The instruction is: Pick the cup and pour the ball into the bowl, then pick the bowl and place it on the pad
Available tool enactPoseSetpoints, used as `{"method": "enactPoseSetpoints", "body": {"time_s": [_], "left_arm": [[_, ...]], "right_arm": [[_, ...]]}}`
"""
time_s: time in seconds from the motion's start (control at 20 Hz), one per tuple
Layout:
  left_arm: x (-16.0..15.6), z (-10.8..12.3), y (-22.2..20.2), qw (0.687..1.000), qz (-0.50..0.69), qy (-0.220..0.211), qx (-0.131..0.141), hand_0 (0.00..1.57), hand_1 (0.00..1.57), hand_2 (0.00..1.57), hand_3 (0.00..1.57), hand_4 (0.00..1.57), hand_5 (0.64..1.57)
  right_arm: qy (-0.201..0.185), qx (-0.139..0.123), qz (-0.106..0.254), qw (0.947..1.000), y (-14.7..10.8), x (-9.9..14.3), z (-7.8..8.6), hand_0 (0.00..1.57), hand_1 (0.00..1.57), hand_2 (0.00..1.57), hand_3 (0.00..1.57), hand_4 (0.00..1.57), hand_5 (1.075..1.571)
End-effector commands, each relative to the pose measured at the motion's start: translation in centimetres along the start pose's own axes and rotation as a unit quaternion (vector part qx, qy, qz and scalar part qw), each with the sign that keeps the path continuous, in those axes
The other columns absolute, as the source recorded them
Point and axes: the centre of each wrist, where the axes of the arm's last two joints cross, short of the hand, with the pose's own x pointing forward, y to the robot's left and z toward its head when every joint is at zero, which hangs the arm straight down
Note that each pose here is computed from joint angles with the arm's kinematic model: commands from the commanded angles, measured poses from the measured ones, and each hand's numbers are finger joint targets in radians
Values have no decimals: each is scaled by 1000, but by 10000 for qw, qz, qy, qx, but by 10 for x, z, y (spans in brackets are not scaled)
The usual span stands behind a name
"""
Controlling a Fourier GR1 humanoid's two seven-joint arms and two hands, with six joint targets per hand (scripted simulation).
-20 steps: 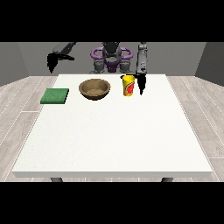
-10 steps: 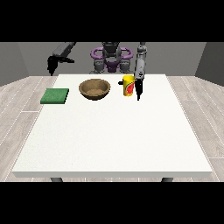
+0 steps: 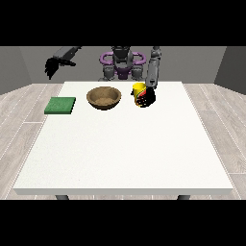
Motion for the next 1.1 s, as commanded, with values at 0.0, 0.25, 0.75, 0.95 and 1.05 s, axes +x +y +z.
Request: {"method": "enactPoseSetpoints", "body": {"time_s": [0.0,0.25,0.75,0.95,1.05], "left_arm": [[5,2,-25,9986,-242,392,-259,1327,1327,1571,1571,1500,1245],[-1,-37,37,9797,-1703,522,-923,1381,1381,1571,1571,1571,1341],[60,-153,41,9406,-3186,355,-1118,1486,1486,1571,1571,1571,1274],[63,-148,33,9391,-3163,457,-1262,1486,1486,1571,1571,1571,1274],[72,-150,15,9233,-3578,329,-1354,1491,1491,1571,1571,1571,1273]], "right_arm": [[272,-17,20,9996,-6,-13,15,0,0,0,0,0,1570],[1187,-375,-105,9922,-20,-25,26,0,0,0,0,0,1569],[1071,-584,-102,9925,-41,-44,45,0,0,0,0,0,1568],[1177,-516,-252,9914,-33,-53,55,0,0,0,0,0,1568],[1295,-634,-172,9894,-53,-53,64,0,0,0,0,0,1569]]}}
